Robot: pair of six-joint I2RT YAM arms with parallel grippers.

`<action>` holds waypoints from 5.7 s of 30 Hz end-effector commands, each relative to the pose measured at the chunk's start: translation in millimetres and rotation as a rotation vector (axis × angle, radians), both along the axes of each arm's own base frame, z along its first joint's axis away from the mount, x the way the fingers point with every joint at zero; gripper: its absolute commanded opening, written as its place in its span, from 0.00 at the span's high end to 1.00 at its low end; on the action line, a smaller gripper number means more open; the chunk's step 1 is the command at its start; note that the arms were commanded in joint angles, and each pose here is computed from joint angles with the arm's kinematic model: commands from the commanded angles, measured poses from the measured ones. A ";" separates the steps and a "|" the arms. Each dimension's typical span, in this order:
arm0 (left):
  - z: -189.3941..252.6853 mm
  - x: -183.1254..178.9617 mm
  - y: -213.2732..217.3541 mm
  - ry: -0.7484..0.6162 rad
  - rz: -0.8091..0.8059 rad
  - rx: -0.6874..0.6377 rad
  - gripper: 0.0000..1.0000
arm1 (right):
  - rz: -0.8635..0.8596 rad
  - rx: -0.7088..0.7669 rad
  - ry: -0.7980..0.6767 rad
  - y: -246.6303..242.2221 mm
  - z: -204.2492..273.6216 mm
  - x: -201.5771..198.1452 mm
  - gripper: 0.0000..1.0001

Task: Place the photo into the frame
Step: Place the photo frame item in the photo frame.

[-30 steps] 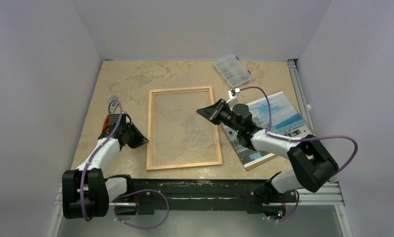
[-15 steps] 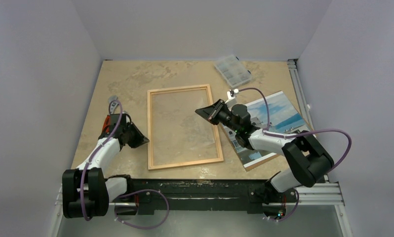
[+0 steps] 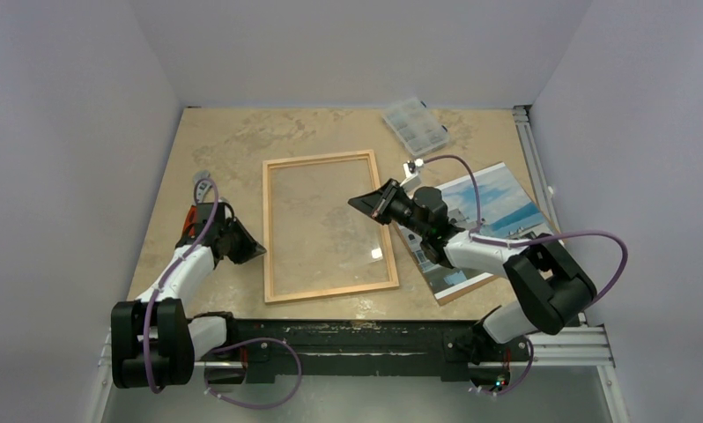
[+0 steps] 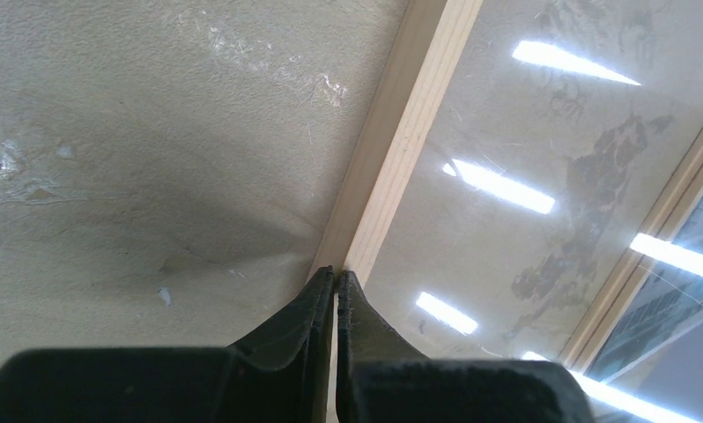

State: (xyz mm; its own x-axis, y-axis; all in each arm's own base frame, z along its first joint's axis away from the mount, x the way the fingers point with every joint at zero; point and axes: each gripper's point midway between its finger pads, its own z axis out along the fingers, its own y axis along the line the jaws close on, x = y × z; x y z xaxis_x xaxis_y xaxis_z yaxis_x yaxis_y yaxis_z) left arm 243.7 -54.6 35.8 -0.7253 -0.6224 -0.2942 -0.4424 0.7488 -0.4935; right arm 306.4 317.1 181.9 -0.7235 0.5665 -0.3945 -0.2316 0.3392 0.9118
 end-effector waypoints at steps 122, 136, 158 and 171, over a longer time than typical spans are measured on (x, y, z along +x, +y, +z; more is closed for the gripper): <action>-6.9 1.3 -0.6 0.036 -0.047 0.017 1.00 | 0.040 0.037 -0.217 -16.0 85.9 26.4 1.00; -6.9 1.6 -0.9 0.036 -0.051 0.016 1.00 | 0.063 0.085 -0.199 -7.0 90.6 33.1 1.00; -8.0 0.7 -1.2 0.043 -0.053 0.015 1.00 | 0.119 0.113 -0.179 8.6 88.2 23.0 1.00; -8.3 -0.2 -1.6 0.045 -0.055 0.014 1.00 | 0.112 0.079 -0.136 12.1 58.3 26.8 1.00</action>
